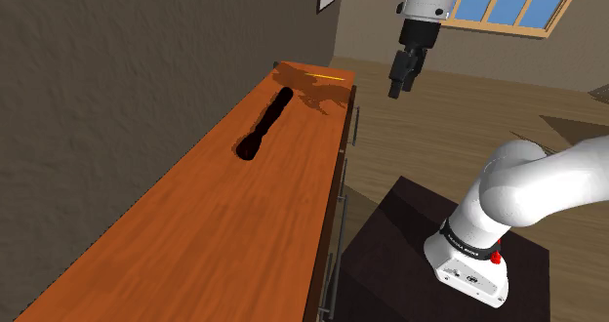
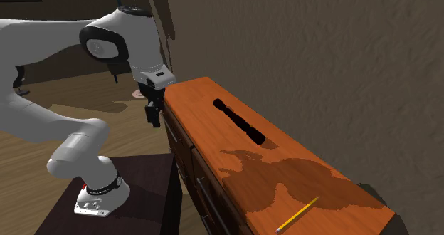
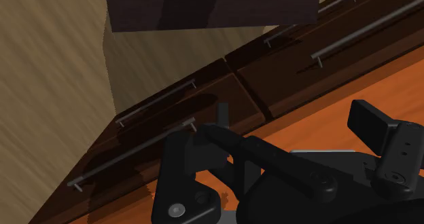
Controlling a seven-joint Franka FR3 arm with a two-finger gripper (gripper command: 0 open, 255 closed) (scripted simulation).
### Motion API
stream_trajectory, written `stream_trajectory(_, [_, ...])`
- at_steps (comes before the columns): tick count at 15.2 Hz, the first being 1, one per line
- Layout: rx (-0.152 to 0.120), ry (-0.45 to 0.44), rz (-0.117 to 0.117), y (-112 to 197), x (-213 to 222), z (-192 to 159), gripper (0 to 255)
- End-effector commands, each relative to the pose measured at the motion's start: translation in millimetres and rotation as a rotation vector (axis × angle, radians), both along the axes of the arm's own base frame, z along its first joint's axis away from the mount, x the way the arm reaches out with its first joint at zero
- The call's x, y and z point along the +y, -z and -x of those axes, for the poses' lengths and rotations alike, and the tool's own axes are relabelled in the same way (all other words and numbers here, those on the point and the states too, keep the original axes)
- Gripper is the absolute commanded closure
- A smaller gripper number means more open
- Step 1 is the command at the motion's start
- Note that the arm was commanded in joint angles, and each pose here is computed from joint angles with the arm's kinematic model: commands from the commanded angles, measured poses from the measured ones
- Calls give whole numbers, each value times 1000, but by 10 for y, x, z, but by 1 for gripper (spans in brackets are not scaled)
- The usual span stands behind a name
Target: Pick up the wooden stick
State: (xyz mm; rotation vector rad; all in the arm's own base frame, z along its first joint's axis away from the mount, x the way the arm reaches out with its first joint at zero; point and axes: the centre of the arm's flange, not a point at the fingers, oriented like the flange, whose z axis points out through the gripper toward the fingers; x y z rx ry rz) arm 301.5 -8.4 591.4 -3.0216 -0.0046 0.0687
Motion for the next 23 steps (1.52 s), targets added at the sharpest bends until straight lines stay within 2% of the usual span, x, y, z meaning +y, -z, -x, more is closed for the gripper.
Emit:
stream_trajectory(1, [0, 0, 0, 0, 0, 0, 0])
stream_trajectory(13, [17, 429, 100, 373, 1179, -1082, 0])
stream_trajectory(23, [31, 787, 184, 772, 1711, -2282, 0])
